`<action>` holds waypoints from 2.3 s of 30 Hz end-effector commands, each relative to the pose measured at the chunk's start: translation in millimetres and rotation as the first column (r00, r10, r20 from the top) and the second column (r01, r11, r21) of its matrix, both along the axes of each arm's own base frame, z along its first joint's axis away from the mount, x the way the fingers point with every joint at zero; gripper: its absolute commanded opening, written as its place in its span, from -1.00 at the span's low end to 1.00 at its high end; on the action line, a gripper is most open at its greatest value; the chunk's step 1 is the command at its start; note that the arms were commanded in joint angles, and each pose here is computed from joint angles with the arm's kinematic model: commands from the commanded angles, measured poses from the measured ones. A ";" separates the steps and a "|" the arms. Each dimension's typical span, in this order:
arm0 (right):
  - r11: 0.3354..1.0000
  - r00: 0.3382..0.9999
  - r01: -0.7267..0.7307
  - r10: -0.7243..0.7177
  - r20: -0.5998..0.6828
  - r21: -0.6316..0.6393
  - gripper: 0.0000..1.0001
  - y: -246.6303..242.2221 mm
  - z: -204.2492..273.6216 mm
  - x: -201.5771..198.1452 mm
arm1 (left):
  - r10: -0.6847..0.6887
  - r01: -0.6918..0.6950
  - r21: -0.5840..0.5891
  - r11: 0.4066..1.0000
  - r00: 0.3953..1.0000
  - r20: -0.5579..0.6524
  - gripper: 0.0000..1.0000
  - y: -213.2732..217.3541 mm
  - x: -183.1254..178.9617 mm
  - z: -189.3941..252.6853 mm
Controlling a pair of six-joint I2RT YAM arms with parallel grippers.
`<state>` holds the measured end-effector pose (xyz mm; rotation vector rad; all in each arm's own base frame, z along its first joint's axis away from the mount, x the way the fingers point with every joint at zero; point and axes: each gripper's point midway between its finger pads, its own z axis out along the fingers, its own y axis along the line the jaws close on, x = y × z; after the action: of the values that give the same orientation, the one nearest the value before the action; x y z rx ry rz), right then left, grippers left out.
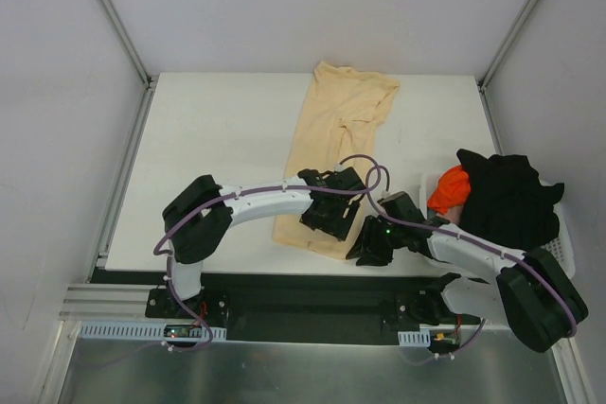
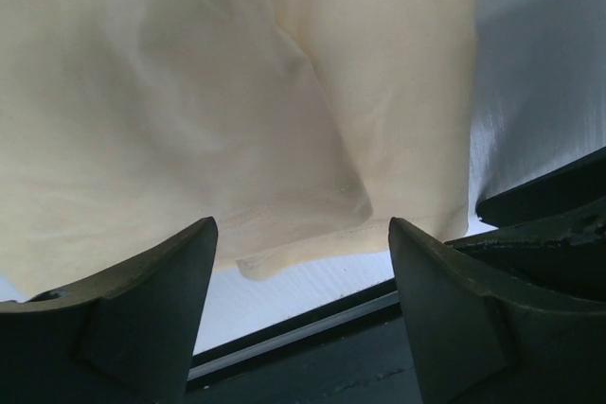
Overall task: Fold and stack the t-shirts
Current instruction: Rotate the tshirt 90 degrees
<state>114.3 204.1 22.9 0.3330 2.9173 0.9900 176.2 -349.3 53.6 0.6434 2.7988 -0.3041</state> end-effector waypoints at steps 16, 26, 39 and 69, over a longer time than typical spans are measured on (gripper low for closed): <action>0.999 0.999 -0.020 0.020 -0.025 0.025 -0.24 3.3 -7.6 -7.5 | 0.082 -0.082 0.059 0.995 0.997 -0.007 0.01 -20.2 -11.5 -18.6; 0.999 0.999 -0.030 0.030 -0.029 0.018 -0.29 2.0 -10.4 -9.2 | 0.104 -0.105 0.072 0.992 0.994 0.012 -0.87 -19.5 -11.5 -14.1; 0.999 0.999 -0.049 0.050 -0.022 0.015 -0.41 2.3 -11.1 -8.7 | 0.113 -0.127 0.147 0.981 0.988 0.103 -1.00 38.7 -14.0 35.5; 0.995 0.925 0.048 -0.076 0.371 0.082 -0.49 32.4 79.3 83.1 | 0.131 -0.191 0.200 0.961 0.951 0.279 -0.94 82.6 19.5 107.2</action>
<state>177.6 220.9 111.2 0.1052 2.5363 1.0115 184.5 -276.6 131.0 0.5097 2.6968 0.1326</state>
